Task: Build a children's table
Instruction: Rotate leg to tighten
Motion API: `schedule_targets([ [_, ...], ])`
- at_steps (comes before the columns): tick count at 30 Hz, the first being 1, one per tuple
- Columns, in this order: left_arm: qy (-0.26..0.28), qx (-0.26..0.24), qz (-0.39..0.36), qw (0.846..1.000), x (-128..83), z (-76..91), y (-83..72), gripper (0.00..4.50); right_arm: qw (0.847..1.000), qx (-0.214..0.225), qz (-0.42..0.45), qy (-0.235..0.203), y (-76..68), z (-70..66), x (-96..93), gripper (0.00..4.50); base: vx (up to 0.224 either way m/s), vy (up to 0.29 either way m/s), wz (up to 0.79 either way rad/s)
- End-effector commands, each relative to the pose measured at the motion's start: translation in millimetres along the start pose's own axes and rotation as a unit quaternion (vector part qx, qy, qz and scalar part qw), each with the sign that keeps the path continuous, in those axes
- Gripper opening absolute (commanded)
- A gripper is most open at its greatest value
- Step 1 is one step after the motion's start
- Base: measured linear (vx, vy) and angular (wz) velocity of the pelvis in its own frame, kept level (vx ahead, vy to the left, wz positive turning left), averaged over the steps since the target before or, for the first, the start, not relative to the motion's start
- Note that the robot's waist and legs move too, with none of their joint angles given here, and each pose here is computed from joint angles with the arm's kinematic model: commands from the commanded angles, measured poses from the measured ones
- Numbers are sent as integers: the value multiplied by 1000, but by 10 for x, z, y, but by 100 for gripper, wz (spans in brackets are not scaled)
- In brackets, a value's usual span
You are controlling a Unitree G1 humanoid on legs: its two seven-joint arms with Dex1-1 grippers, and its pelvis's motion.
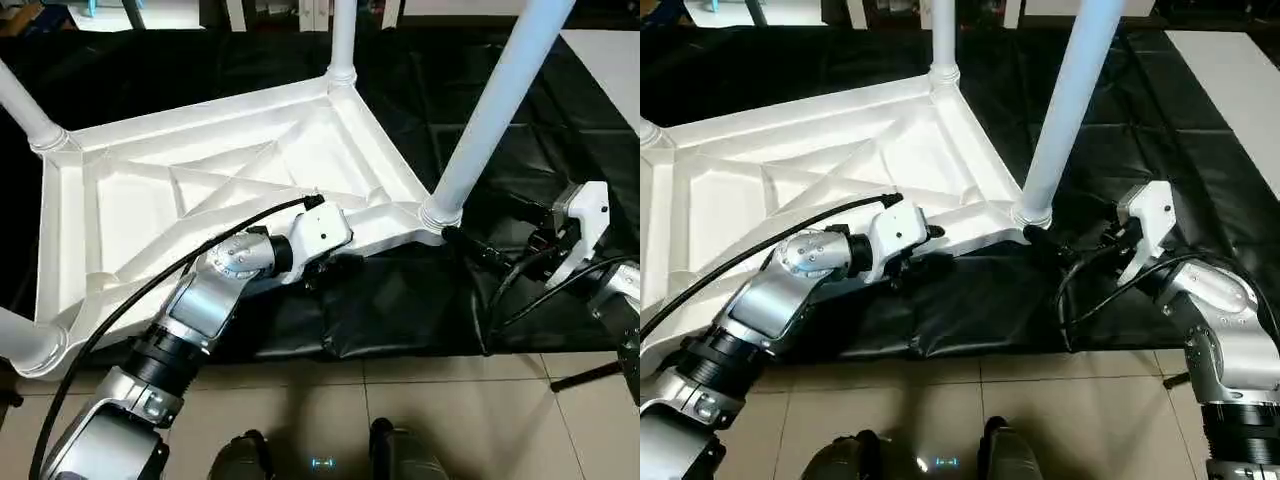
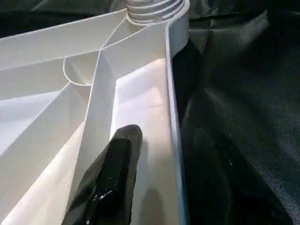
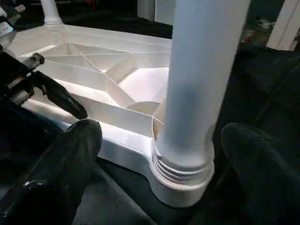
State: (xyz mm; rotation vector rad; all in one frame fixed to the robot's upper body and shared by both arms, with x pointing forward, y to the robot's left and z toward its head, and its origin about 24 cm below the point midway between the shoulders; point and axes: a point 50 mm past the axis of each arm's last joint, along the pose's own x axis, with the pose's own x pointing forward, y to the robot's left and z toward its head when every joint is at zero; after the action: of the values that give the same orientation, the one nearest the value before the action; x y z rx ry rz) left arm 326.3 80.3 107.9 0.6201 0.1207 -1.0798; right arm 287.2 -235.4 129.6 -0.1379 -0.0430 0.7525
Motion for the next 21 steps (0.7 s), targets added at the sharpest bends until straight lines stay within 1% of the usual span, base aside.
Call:
schedule_targets([
  [1,50,-11,-26,998,41,-162,-101,210,1000,-12,-9,2,-36,24,-34,450,0,0,0],
  [2,60,-13,-23,998,55,-167,-85,210,1000,-13,-9,1,-42,33,-33,450,0,0,0],
  [3,64,-15,-20,998,64,-164,-71,192,1000,-14,-9,1,-46,39,-33,450,0,0,0],
  [4,64,-15,-20,998,64,-164,-71,192,1000,-14,-9,1,-46,39,-33,450,0,0,0],
  [6,79,-14,-18,997,86,-145,-25,170,1000,-19,-10,2,-71,58,-39,450,0,0,0],
  [8,89,-12,-27,996,89,-136,-11,153,1000,-23,-13,3,-91,72,-46,450,0,0,0],
  [9,92,-11,-29,995,88,-133,-9,153,1000,-24,-15,3,-97,76,-48,450,0,0,0],
  [11,98,-11,-32,995,85,-130,-5,126,999,-27,-17,3,-111,83,-53,450,0,0,0],
  [13,102,-12,-34,994,82,-132,-5,114,999,-29,-20,4,-121,87,-56,450,0,0,0],
  [14,109,-12,-45,993,72,-142,-22,109,999,-35,-30,5,-153,93,-58,450,0,0,0],
  [16,112,-11,-53,992,65,-152,-40,87,999,-39,-38,5,-174,97,-54,450,0,0,0],
  [17,115,-10,-56,992,59,-162,-51,87,998,-40,-47,2,-193,101,-49,450,0,0,0],
  [18,117,-9,-59,991,55,-171,-63,68,998,-40,-55,0,-212,104,-43,450,0,0,0],
  [21,115,-9,-61,991,46,-181,-78,53,997,-34,-62,-14,-236,113,-24,450,0,0,0],
])
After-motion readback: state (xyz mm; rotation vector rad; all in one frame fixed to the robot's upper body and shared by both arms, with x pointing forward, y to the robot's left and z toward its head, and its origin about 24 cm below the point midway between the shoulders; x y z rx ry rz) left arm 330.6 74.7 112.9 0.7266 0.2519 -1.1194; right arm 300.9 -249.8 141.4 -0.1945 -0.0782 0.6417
